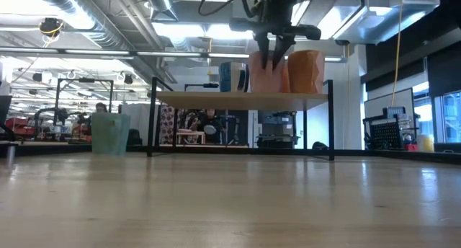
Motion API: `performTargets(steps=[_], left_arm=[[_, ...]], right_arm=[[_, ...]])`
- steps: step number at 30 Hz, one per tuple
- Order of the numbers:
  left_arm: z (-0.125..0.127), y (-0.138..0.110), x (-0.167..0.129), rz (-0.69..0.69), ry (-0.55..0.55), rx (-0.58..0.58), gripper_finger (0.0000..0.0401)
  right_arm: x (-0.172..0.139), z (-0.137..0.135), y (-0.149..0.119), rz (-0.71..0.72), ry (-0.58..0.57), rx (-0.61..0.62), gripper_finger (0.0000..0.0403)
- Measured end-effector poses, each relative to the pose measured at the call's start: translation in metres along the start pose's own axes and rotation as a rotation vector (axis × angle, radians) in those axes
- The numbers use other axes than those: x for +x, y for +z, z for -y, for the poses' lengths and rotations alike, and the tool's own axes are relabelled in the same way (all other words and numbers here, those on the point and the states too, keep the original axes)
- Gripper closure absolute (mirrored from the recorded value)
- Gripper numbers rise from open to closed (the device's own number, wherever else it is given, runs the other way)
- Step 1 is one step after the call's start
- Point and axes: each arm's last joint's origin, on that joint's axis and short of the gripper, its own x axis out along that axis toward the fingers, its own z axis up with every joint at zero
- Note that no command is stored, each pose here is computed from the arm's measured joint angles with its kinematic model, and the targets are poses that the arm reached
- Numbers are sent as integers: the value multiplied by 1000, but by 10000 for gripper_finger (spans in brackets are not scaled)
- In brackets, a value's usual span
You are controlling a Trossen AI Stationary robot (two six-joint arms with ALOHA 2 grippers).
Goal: Place coffee mugs
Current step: Put the pink mug on the shelf, then put the green mug on the shelf
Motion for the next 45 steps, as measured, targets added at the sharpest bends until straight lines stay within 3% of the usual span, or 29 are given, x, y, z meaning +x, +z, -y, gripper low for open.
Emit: performTargets(steps=[10,19,23,28,31,38,45], left_arm=[[0,0,0,2,0,0,287],[0,0,0,4,7,-1,287],[0,0,0,5,8,-1,287],[1,3,3,19,18,-4,287],[3,8,9,44,62,-6,287],[-11,23,35,8,243,-91,287],[-56,28,48,-83,394,-299,287]], right_arm=[[-5,5,3,18,-45,-39,254],[-38,6,18,-12,12,-105,250],[-62,0,8,-11,94,-205,251],[-100,-10,-41,8,234,-470,251],[-111,-11,-85,13,286,-550,251],[-95,-3,-185,-21,364,-566,251],[-60,25,-245,-92,346,-505,251]])
